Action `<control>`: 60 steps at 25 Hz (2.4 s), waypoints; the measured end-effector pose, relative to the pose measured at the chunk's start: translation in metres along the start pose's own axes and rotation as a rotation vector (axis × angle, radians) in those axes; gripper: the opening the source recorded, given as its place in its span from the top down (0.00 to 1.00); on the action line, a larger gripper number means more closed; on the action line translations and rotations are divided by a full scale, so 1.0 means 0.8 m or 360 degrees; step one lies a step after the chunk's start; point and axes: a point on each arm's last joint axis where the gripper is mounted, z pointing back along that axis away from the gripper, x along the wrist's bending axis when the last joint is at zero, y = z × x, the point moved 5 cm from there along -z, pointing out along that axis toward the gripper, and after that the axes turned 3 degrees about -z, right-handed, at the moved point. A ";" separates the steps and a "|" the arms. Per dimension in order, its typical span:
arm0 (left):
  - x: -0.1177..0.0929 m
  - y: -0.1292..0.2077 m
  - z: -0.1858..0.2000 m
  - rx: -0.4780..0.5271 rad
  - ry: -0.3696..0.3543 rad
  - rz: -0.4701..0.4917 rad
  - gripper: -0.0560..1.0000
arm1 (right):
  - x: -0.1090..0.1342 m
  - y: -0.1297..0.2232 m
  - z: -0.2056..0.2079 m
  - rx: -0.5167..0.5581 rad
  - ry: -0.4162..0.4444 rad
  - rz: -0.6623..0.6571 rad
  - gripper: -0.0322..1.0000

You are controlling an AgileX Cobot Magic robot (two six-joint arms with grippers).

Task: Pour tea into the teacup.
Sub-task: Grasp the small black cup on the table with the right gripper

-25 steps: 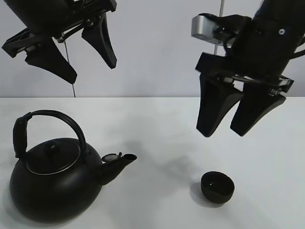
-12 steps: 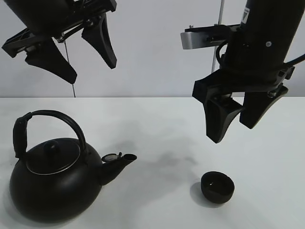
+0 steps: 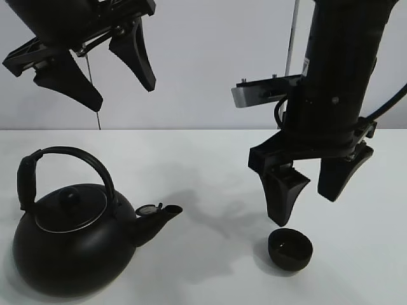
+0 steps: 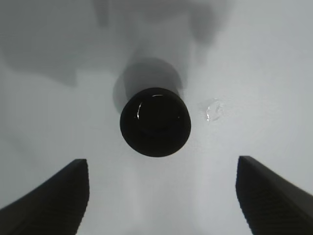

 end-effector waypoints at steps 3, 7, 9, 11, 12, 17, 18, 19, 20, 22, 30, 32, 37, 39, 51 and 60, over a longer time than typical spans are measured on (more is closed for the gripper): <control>0.000 0.000 0.000 0.0000 0.0000 0.0000 0.45 | 0.001 -0.001 -0.019 0.0062 -0.0018 -0.0011 0.42; 0.000 0.000 0.000 0.0000 0.0000 0.0000 0.45 | 0.004 -0.002 -0.038 0.0119 -0.0049 -0.0040 0.42; 0.000 0.000 0.000 0.0000 0.0000 0.0000 0.45 | 0.005 -0.002 -0.044 0.0134 -0.0050 -0.0059 0.42; 0.000 0.000 0.000 0.0000 0.0000 0.0000 0.45 | 0.005 -0.002 -0.049 0.0148 -0.0050 -0.0072 0.42; 0.000 0.000 0.000 0.0000 0.0000 0.0000 0.45 | 0.005 -0.002 -0.051 0.0154 -0.0051 -0.0072 0.42; 0.000 0.000 0.000 0.0000 0.0000 0.0000 0.45 | 0.004 -0.004 -0.057 0.0153 -0.0049 -0.0080 0.42; 0.000 0.000 0.000 0.0000 0.0000 0.0000 0.45 | 0.004 -0.004 -0.057 0.0150 -0.0049 -0.0082 0.42; 0.000 0.000 0.000 0.0000 0.0000 0.0000 0.45 | 0.004 -0.004 -0.057 0.0149 -0.0049 -0.0083 0.42; 0.000 0.000 0.000 0.0000 0.0000 0.0000 0.45 | 0.004 -0.004 -0.057 0.0149 -0.0049 -0.0083 0.42; 0.000 0.000 0.000 0.0000 0.0000 0.0000 0.45 | 0.003 -0.004 -0.057 0.0150 -0.0041 -0.0075 0.42; 0.000 0.000 0.000 0.0000 0.0000 0.0000 0.45 | -0.001 -0.003 -0.057 0.0158 -0.0015 0.0149 0.42; 0.000 0.000 0.000 0.0000 0.0000 0.0000 0.45 | -0.001 -0.003 -0.057 0.0155 -0.0015 0.0177 0.42; 0.000 0.000 0.000 0.0000 0.0000 0.0000 0.45 | 0.000 -0.004 -0.057 0.0150 -0.0014 0.0069 0.42; 0.000 0.000 0.000 0.0000 0.0000 0.0000 0.45 | 0.002 -0.004 -0.058 0.0152 -0.0012 0.0034 0.42; 0.000 0.000 0.000 0.0000 0.0000 0.0000 0.45 | 0.019 -0.006 -0.076 0.0177 0.0047 0.0094 0.42; 0.000 0.000 0.000 0.0000 0.0000 0.0000 0.45 | 0.021 -0.003 -0.094 0.0242 0.0033 0.0078 0.48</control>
